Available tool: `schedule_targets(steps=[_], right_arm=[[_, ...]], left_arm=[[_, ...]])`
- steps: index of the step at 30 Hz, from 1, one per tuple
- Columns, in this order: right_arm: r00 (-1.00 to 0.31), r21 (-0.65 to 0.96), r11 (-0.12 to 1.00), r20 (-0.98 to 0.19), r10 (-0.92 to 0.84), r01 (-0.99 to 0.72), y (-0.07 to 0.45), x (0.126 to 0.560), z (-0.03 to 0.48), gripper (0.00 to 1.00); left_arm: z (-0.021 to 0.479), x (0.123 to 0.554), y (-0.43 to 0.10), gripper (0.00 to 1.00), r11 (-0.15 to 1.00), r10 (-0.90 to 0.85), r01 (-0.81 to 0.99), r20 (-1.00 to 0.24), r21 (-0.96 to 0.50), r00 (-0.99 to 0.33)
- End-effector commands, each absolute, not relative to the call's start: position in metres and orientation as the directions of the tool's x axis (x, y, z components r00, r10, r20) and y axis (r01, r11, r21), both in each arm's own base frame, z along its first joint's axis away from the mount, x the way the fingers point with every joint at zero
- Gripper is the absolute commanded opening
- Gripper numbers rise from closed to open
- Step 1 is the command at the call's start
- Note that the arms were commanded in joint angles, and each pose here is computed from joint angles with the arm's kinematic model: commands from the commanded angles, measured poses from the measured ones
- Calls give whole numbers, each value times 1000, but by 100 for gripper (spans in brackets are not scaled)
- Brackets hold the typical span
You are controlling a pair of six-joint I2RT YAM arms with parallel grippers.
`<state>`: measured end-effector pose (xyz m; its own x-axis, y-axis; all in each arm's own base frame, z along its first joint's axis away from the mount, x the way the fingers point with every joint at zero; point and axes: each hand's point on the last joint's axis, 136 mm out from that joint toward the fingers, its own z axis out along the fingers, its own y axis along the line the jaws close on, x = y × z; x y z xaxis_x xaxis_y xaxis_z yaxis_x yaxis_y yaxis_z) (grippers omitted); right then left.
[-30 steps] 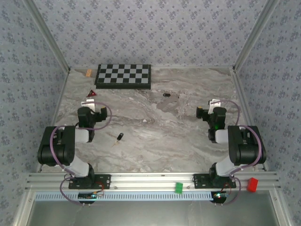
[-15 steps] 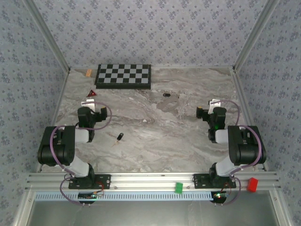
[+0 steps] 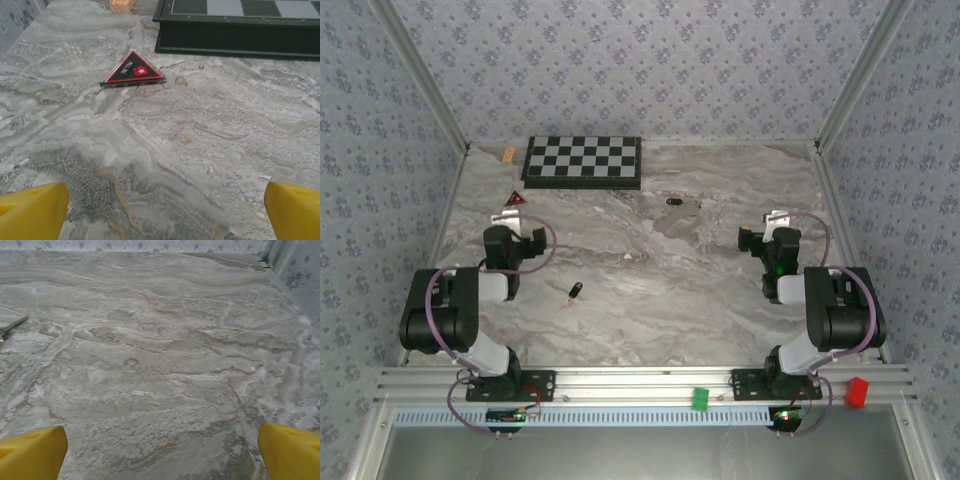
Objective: Put the keys on the keyring
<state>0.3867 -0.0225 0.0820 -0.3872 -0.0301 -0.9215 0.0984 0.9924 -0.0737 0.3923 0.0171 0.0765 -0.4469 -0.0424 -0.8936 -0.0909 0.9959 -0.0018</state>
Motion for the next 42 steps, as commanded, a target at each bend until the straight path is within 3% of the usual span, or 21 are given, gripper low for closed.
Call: schedule_targets(steps=[1, 4, 7, 9, 13, 20, 24, 27, 30, 33, 36, 40, 42], right_arm=[[-336, -112, 969, -941, -33, 219, -35, 381, 111, 99], [-330, -95, 937, -944, 23, 337, -47, 370, 143, 99], [-292, 96, 922, -932, 215, 374, -47, 362, 173, 99], [-279, 208, 908, -906, 319, 365, -44, 359, 189, 99], [-235, 442, 807, -800, 553, 392, -42, 349, 196, 100], [-277, 544, 833, -789, 548, 98, 13, 363, 216, 99], [-376, 555, 832, -769, 518, 11, 54, 370, 201, 99], [-482, 486, 872, -779, 402, -59, 91, 380, 181, 100], [-589, 425, 898, -757, 282, -116, 130, 392, 157, 84], [-662, 416, 898, -715, 224, -146, 162, 407, 138, 57], [-696, 410, 904, -685, 217, -121, 180, 425, 121, 51], [-744, 386, 918, -638, 196, -89, 194, 449, 96, 35], [-776, 376, 924, -602, 185, -72, 198, 458, 81, 34]], left_arm=[[115, 405, 25, 100, 991, -61, -132, -892, -1, -447], [153, 407, 48, 100, 954, -161, -297, -885, -27, -436], [199, 392, 79, 100, 834, -349, -540, -867, -114, -355], [219, 382, 83, 100, 792, -414, -591, -845, -152, -339], [232, 370, 65, 100, 792, -507, -551, -785, -262, -355], [198, 349, 18, 100, 757, -646, -434, -661, -489, -382], [181, 337, -14, 100, 809, -587, -352, -670, -471, -455], [171, 326, -38, 100, 846, -532, -278, -679, -455, -506], [161, 314, -56, 100, 880, -468, -217, -698, -422, -542], [154, 302, -68, 100, 896, -427, -164, -703, -412, -569], [150, 292, -78, 100, 901, -401, -114, -701, -419, -590], [152, 279, -86, 100, 907, -368, -70, -702, -414, -610], [156, 274, -89, 100, 907, -356, -46, -707, -418, -611]])
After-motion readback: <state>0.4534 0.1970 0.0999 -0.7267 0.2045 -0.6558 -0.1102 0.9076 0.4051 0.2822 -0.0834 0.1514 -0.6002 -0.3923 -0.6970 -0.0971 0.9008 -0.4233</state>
